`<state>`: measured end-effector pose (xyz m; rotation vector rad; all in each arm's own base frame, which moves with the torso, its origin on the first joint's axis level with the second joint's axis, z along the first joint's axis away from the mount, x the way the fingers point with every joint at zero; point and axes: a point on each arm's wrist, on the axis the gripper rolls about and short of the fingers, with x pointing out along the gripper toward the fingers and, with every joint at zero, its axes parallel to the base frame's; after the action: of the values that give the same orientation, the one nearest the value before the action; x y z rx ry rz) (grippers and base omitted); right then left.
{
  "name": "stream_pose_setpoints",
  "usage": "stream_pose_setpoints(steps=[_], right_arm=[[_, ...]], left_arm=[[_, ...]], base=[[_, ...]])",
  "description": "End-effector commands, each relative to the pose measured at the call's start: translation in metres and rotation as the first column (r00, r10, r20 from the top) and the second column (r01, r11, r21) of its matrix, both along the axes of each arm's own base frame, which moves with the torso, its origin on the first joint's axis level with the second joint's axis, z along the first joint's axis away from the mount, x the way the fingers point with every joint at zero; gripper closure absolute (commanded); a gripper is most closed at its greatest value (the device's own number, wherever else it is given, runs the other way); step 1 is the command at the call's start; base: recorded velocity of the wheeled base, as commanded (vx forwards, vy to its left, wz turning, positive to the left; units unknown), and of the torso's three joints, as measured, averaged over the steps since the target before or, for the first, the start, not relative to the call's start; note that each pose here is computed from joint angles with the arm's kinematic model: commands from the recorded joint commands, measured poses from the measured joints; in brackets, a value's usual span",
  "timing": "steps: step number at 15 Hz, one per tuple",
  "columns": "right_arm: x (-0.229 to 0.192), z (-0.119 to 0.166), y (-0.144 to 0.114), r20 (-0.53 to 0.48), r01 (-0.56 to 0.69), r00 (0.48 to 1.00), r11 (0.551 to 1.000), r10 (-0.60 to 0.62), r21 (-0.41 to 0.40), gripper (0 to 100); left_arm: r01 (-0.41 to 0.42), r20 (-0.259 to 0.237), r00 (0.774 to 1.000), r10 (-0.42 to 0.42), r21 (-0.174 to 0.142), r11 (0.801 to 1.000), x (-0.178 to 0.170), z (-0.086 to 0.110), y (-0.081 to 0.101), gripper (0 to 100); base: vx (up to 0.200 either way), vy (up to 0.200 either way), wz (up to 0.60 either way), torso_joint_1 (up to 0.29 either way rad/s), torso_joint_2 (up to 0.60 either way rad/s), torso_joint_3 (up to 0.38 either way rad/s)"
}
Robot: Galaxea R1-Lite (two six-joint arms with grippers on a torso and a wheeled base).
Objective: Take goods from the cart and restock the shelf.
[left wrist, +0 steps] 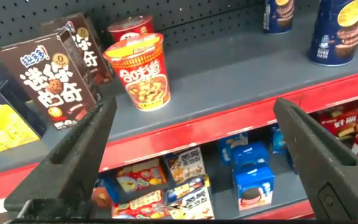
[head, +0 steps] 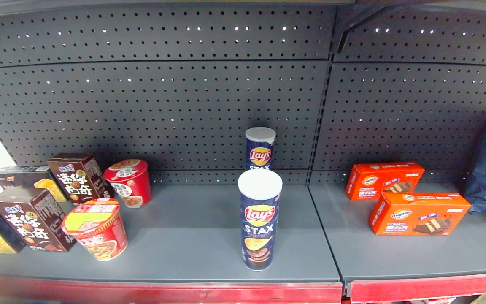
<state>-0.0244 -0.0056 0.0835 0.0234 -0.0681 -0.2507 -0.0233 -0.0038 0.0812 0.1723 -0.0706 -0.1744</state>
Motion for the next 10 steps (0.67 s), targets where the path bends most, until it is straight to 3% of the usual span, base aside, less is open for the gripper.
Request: stream_pose_setpoints(steps=[1,5,10], right_arm=[[0.0001,0.0000,0.0000,-0.001,0.000,1.000,1.000,0.000,0.000,0],[0.0002,-0.0004,0.0000,-0.002,0.000,1.000,1.000,0.000,-0.001,0],[0.0001,0.0000,0.0001,-0.003,-0.002,1.000,1.000,0.002,-0.010,0]], left_arm=[[-0.017,-0.001,1.000,0.017,-0.002,1.000,0.0001,0.0000,0.0004,0],[-0.072,-0.007,0.997,0.072,-0.006,0.997,0.0003,-0.0007,0.0016,0],[-0.072,-0.008,0.997,0.072,-0.007,0.997,0.0003,-0.0007,0.0016,0]], base=[[0.000,0.000,0.00,0.000,0.00,0.000],[0.000,0.000,0.00,0.000,0.00,0.000],[0.000,0.000,0.00,0.000,0.00,0.000]])
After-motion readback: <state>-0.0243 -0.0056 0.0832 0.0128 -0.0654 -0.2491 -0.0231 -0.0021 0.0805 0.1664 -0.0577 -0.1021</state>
